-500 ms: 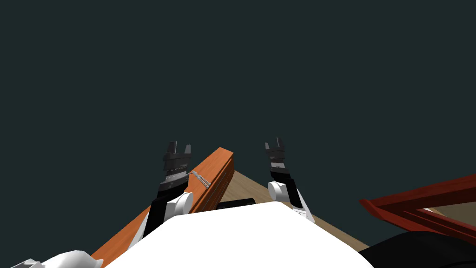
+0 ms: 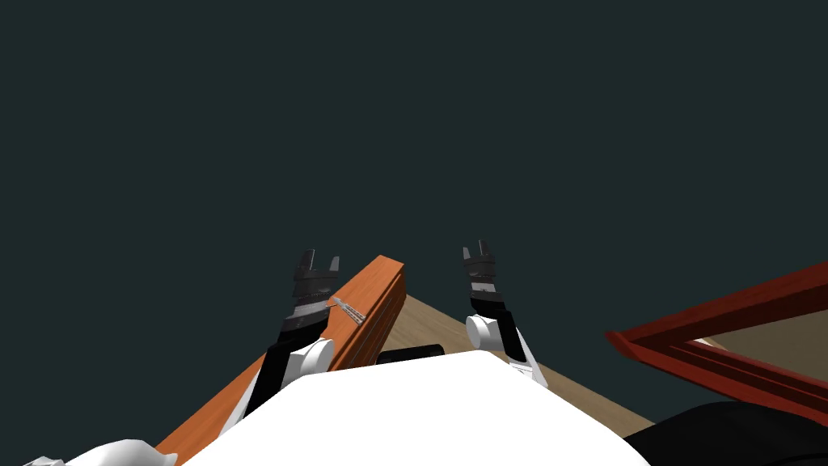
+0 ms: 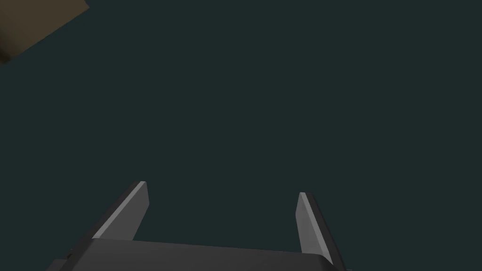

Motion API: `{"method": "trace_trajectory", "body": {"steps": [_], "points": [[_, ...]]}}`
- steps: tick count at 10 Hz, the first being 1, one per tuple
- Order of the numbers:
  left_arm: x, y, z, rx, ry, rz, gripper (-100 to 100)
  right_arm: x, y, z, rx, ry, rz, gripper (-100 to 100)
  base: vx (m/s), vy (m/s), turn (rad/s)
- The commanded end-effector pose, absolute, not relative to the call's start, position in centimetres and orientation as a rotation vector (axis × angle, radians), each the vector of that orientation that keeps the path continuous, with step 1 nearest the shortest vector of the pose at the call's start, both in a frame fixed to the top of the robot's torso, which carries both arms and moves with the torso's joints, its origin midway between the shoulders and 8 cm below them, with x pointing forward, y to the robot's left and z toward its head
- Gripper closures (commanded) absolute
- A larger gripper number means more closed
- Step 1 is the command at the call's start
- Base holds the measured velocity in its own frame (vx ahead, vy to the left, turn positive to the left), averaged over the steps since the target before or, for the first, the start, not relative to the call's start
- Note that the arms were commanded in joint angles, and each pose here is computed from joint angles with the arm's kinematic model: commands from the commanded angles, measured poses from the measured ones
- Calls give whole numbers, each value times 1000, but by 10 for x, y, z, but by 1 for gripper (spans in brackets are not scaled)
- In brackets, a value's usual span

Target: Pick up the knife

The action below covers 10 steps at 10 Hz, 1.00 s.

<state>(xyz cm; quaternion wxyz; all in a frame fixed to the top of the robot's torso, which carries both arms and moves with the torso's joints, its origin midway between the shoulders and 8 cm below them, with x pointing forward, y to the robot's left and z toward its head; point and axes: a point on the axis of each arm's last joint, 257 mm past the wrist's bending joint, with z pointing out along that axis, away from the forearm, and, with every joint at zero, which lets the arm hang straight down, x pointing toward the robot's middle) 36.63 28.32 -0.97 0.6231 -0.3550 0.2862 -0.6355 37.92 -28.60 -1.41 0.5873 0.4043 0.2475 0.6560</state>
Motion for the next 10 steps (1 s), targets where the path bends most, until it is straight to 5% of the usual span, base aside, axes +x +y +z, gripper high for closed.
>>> {"method": "trace_trajectory", "body": {"steps": [1, 10], "points": [[374, 281, -27, -858, 698, -1480, -100, 379, -286, -14, 942, 577, 1529, 0, -59, 4, -99], [405, 288, -156, -1146, 986, -1471, -100, 379, -286, -14, 942, 577, 1529, 0, -23, 0, -106]]}}
